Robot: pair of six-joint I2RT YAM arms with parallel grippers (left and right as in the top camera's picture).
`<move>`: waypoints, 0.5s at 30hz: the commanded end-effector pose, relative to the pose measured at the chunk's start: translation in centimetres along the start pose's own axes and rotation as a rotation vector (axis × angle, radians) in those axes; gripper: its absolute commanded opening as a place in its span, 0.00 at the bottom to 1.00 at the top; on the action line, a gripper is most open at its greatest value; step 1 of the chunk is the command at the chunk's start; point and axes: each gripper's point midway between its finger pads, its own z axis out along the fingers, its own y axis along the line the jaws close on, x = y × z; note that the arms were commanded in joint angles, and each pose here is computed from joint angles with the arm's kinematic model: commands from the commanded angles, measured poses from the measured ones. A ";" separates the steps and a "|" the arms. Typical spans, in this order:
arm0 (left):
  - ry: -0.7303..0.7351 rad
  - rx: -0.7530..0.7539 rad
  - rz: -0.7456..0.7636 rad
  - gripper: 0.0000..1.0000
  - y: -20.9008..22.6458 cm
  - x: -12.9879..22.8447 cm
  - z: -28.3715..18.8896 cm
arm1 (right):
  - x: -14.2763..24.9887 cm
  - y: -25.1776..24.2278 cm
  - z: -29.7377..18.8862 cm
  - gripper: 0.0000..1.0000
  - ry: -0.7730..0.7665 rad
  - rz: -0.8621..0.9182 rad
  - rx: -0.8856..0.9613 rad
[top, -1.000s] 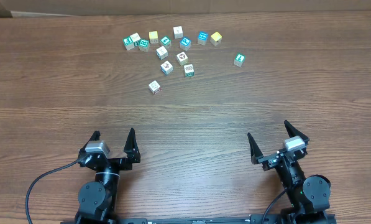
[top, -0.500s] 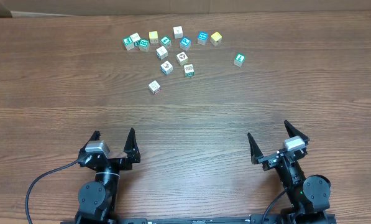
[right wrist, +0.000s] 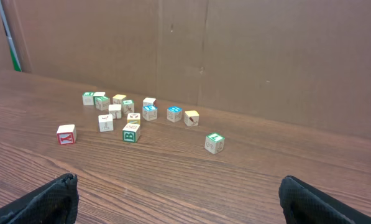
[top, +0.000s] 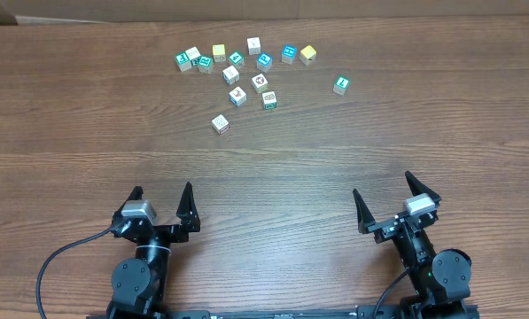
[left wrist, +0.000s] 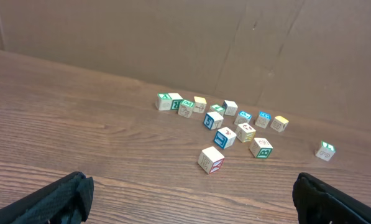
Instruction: Form a horizontal line
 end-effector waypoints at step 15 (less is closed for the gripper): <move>-0.006 0.004 0.011 1.00 -0.1 0.0 0.0 | 0.2 0.2 0.0 1.00 -0.005 -0.001 -0.007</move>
